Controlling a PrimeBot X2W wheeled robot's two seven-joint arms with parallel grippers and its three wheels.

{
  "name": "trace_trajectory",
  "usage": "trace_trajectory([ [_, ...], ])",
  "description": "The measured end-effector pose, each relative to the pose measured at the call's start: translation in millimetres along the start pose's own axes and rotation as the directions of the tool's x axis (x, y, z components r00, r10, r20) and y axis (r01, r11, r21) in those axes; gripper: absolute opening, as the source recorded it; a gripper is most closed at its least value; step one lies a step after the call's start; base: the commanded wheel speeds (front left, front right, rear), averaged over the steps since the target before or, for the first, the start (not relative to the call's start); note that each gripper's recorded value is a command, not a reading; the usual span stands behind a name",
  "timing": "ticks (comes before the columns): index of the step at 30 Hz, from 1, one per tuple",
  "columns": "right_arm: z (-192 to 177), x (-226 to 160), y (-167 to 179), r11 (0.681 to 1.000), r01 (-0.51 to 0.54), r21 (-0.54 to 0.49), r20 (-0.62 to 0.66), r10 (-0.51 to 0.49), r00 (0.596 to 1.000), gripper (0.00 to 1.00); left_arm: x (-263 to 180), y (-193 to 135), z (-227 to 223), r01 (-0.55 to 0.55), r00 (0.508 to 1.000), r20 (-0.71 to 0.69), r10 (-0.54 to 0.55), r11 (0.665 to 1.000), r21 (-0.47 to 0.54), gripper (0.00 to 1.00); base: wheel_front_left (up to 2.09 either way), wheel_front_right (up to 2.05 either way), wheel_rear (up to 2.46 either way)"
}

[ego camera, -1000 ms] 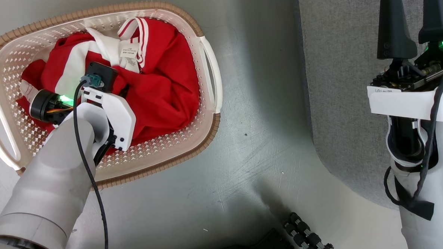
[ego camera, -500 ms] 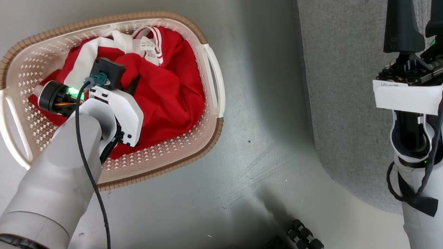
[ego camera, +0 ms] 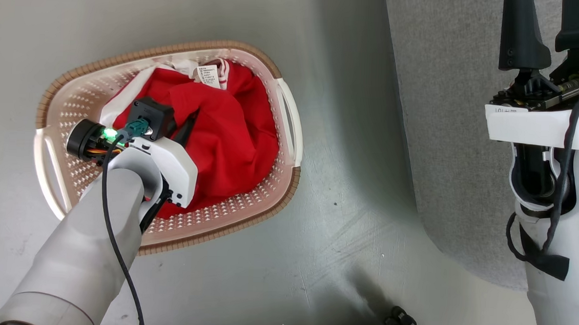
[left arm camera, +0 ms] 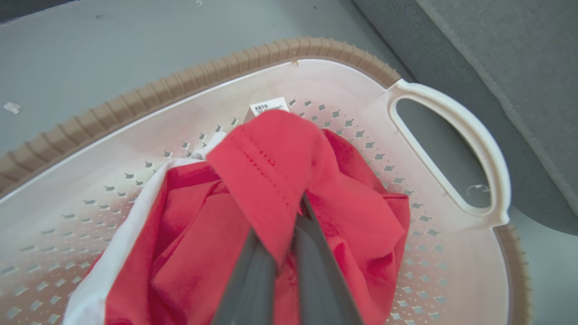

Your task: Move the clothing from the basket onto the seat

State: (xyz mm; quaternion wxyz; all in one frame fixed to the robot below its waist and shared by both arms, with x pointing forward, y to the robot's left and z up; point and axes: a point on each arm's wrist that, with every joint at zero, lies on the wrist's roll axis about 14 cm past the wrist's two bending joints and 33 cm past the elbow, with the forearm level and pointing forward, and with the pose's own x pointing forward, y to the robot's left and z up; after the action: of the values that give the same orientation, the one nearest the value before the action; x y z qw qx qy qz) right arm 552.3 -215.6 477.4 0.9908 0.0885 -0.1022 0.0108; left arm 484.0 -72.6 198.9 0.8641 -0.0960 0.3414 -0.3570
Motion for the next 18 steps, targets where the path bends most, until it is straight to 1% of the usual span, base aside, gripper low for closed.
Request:
trace_trajectory([
  [10,28.7,1.7,12.0,1.0,-0.021,0.011,0.052,0.02,0.998,1.0,-24.9,-10.0,35.4,-0.008,0.995,0.094,0.008,1.0,0.003,0.0,0.0,0.0,0.0],
  [18,46.9,-6.6,19.9,0.999,-0.036,0.016,0.066,0.035,0.997,1.0,-48.9,-20.4,61.2,-0.012,0.988,0.157,0.007,0.999,0.029,0.0,0.0,0.0,0.0],
])
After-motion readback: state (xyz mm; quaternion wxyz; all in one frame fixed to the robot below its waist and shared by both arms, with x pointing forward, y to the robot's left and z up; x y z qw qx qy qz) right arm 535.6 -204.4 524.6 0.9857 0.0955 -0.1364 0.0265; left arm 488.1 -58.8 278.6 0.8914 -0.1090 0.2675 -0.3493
